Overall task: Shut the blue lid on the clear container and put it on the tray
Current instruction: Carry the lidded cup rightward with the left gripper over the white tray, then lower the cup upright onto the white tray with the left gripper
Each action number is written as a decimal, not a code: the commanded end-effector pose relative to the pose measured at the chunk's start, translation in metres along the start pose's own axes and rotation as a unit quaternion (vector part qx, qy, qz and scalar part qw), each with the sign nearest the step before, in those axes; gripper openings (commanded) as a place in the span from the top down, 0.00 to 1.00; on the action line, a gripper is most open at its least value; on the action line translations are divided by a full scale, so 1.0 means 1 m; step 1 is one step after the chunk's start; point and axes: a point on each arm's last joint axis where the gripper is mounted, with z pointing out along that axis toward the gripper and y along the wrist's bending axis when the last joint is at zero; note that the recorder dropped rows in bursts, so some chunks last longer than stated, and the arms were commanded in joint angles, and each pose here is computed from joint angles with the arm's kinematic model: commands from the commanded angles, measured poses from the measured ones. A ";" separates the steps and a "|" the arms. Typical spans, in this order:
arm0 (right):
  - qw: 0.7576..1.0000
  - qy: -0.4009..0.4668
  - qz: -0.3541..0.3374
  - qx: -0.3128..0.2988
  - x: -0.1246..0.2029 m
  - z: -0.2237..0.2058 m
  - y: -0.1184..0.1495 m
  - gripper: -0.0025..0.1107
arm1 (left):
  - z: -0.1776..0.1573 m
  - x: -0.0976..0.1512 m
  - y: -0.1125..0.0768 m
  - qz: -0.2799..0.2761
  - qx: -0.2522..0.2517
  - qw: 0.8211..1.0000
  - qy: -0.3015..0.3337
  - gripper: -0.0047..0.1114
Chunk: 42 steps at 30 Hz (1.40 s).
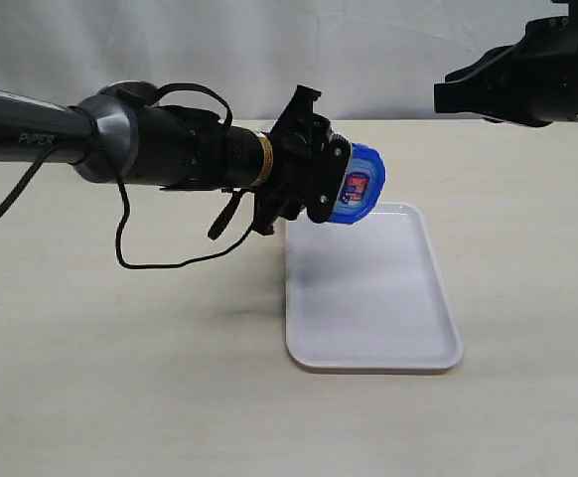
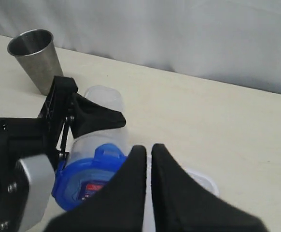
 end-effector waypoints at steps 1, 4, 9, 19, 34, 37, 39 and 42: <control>1.000 -0.019 -0.011 0.023 -0.003 -0.001 -0.005 0.94 | -0.005 -0.013 0.010 0.189 0.015 0.981 0.043 0.96; 0.999 -0.023 -0.024 0.027 -0.004 -0.001 -0.006 0.94 | -0.005 -0.018 0.011 0.287 0.035 0.955 0.071 0.96; 0.999 -0.022 -0.030 0.028 -0.004 -0.001 -0.006 0.94 | -0.007 -0.030 0.013 0.409 0.041 0.906 0.099 0.96; 0.999 -0.018 -0.037 0.027 -0.003 -0.001 -0.006 0.94 | -0.007 -0.034 0.013 0.385 0.040 0.915 0.110 0.96; 0.999 -0.035 -0.009 0.041 -0.007 -0.002 -0.008 0.94 | -0.007 -0.036 0.023 -0.381 0.006 0.904 -0.191 0.96; 0.998 -0.048 0.000 0.043 -0.014 -0.004 -0.008 0.94 | -0.004 -0.029 0.017 -0.468 0.040 0.853 -0.227 0.96; 0.998 -0.049 0.003 0.041 -0.015 -0.006 -0.008 0.94 | -0.003 -0.024 0.013 -0.513 0.062 0.815 -0.263 0.96; 0.998 -0.047 0.004 0.038 -0.015 -0.006 -0.007 0.94 | -0.001 -0.020 0.006 -0.552 0.093 0.771 -0.303 0.96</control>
